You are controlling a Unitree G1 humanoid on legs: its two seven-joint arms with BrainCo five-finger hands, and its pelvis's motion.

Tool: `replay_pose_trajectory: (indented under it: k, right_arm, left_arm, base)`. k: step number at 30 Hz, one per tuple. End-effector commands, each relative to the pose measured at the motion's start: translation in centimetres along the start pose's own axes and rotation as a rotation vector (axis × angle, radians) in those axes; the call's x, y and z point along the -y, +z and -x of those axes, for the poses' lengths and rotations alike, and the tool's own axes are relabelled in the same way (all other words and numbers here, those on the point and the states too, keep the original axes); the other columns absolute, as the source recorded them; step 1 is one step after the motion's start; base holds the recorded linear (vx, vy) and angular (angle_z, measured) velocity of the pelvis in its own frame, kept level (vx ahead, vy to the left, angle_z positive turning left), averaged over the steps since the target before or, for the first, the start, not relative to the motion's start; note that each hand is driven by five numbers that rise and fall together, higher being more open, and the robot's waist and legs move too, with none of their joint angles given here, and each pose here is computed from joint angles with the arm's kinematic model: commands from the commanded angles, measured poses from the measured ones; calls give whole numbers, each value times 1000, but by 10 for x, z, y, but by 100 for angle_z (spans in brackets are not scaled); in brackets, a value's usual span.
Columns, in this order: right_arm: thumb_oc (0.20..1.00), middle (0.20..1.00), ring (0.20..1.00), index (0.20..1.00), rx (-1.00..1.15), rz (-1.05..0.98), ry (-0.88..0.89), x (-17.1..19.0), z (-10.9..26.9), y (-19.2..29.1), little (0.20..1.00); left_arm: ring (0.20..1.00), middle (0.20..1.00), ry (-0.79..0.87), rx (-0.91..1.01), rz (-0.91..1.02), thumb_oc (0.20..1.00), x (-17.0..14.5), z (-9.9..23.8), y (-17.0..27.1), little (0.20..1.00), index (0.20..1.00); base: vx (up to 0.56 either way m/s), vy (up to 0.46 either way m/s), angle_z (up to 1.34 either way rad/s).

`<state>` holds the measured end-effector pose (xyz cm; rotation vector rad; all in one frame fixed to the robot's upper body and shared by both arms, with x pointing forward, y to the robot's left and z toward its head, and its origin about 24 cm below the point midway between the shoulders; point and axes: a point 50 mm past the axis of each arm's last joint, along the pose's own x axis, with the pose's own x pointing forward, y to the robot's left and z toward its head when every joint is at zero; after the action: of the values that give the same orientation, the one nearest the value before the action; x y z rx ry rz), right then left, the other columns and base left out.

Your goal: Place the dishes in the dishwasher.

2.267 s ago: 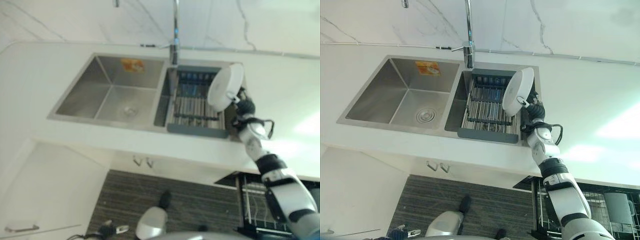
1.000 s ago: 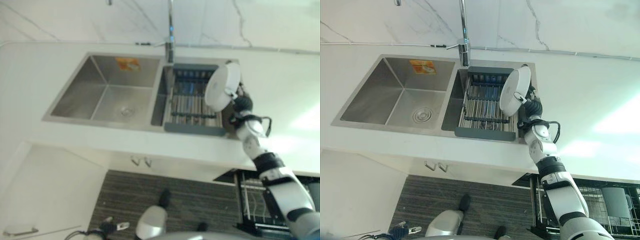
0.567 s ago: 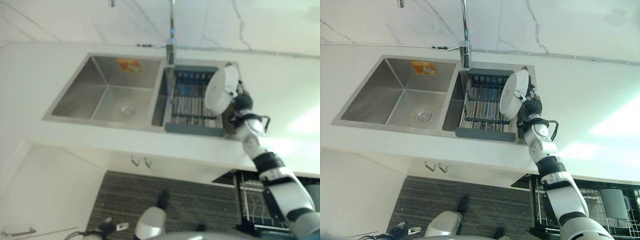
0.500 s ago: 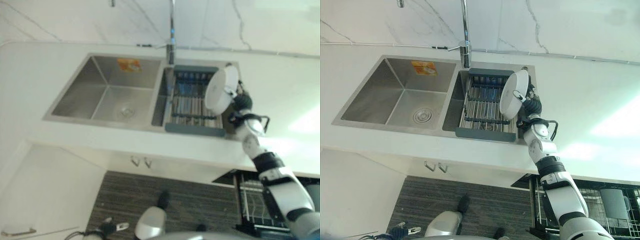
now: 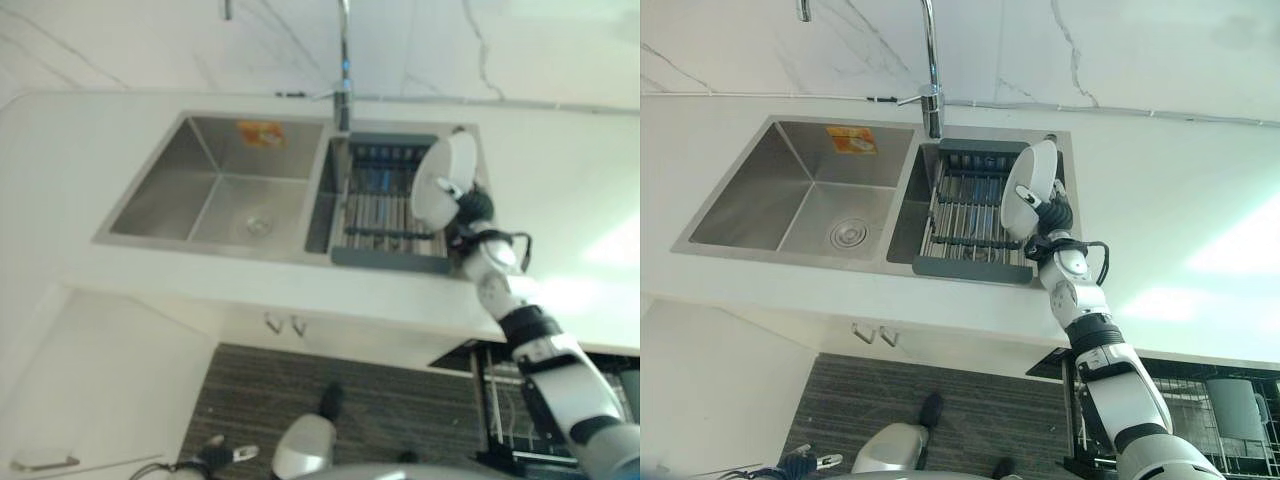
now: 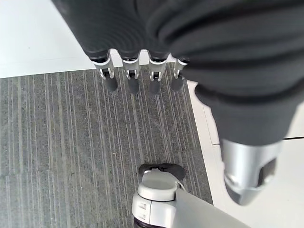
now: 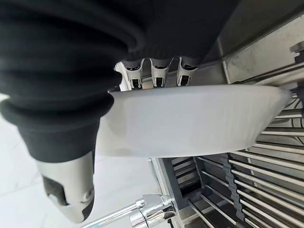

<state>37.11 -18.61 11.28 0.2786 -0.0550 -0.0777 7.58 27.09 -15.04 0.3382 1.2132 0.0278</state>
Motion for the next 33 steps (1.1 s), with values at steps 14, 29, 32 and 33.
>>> replay_pose_trajectory:
  k: [14,29,32,33]
  right_arm:
    - [200,200,200,200,74,131,100,-10,-9,27,200]
    - [200,200,200,200,735,-137,195,-65,57,94,200]
    - [200,200,200,200,808,-185,246,-58,75,106,200]
    - [200,200,200,200,827,-195,258,-53,81,110,200]
  left_arm:
    - [1000,1000,19,-32,-63,1000,-13,0,-2,1000,1000]
    - [1000,1000,34,-48,44,1000,-1,1,-12,1000,1000]
    - [1000,1000,43,-64,83,1000,2,3,-21,1000,1000]
    - [1000,1000,46,-67,88,1000,2,4,-24,1000,1000]
  base:
    - [0,0,0]
    - [-42,-8,-11]
    - [-79,-23,-64]
    - [-56,-37,-78]
